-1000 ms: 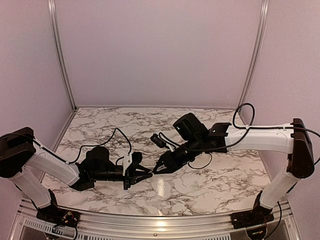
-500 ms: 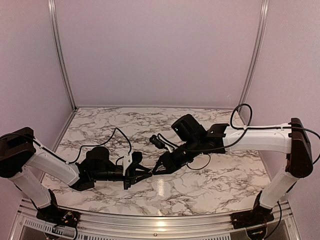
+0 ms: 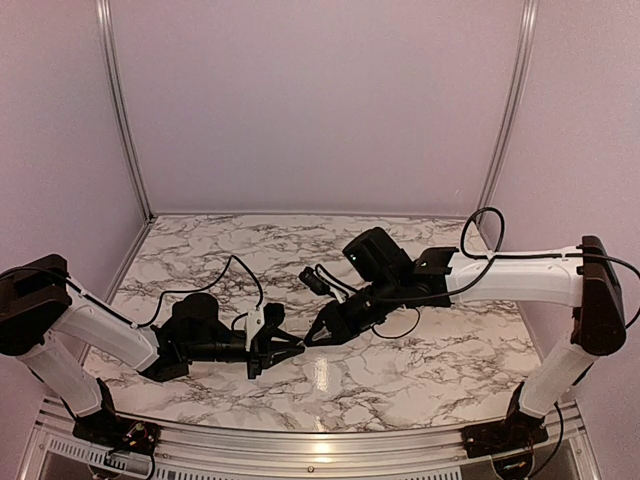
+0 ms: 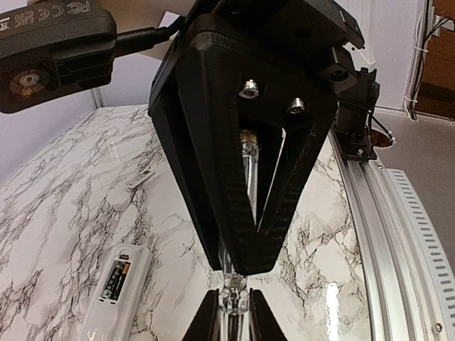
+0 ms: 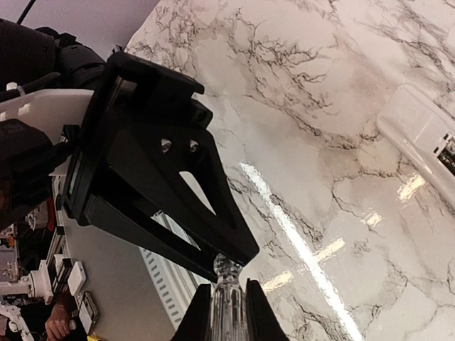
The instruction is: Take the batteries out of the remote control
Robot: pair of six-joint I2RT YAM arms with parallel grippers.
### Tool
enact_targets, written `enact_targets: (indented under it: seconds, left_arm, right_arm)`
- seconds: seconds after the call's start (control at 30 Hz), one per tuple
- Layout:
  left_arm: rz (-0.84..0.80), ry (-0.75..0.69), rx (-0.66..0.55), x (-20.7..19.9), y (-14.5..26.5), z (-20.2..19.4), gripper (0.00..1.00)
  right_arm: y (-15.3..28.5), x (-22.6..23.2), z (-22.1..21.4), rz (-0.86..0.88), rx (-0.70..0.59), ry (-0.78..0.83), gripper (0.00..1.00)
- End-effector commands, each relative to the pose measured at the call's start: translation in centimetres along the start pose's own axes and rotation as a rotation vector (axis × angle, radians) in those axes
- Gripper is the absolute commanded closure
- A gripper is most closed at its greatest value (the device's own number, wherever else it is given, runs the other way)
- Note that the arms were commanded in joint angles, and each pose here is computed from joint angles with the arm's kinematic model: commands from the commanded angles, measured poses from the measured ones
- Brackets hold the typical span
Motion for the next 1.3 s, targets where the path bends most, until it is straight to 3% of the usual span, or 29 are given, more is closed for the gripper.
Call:
enact_targets:
  seconds: [0.0, 0.1, 0.13, 0.27, 0.37, 0.4, 0.67, 0.77, 0.87, 0.97, 1.27]
  left_arm:
    - [0.001, 0.002, 0.009, 0.0, -0.4, 0.1, 1.0]
    - [0.003, 0.001, 0.011, 0.0, -0.4, 0.0, 1.0]
    - [0.007, 0.002, 0.01, 0.1, -0.4, 0.1, 0.96]
    - [0.049, 0.005, -0.022, 0.3, 0.3, 0.4, 0.4]
    - [0.094, 0.014, -0.035, 0.7, 0.8, 0.4, 0.06]
    - [0.107, 0.016, -0.037, 0.9, 0.8, 0.5, 0.01]
    - [0.293, 0.104, -0.039, 3.5, 1.1, 0.5, 0.01]
    - [0.403, 0.186, 0.012, 5.4, 0.7, -0.3, 0.02]
    - [0.44, 0.256, 0.044, 6.5, -0.3, -0.6, 0.13]
    - [0.443, 0.303, 0.082, 6.8, -1.0, -1.0, 0.16]
    - [0.434, 0.159, 0.188, 7.3, -1.3, -2.6, 0.15]
  right_arm:
    - [0.1, 0.9, 1.0, 0.019, -0.033, 0.029, 0.94]
    - [0.0, 0.8, 0.9, 0.015, -0.028, 0.031, 1.0]
    - [0.0, 0.7, 0.9, 0.01, -0.027, 0.03, 1.0]
    - [0.2, 0.2, 0.8, -0.043, -0.028, 0.031, 1.0]
    - [0.8, -1.1, 1.2, -0.161, -0.051, 0.024, 1.0]
    - [0.9, -1.4, 1.2, -0.177, -0.052, 0.026, 1.0]
    - [2.2, -3.2, 2.1, -0.313, -0.08, 0.009, 1.0]
    - [2.9, -4.3, 2.7, -0.388, -0.093, -0.008, 1.0]
    - [3.3, -5.4, 3.2, -0.455, -0.087, -0.029, 1.0]
    - [3.4, -6.2, 3.7, -0.518, -0.075, -0.045, 1.0]
    - [4.1, -6.8, 4.5, -0.596, -0.072, -0.051, 1.0]
Point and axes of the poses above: each gripper's point midway between its finger pads, its own y axis back along the fingers, its own x axis along the line the jaws close on, z = x × y, the point moved 4 cm from there along y, back along the fingers, and after that the axes turned 3 degrees about -y, right-handed, at the moved point
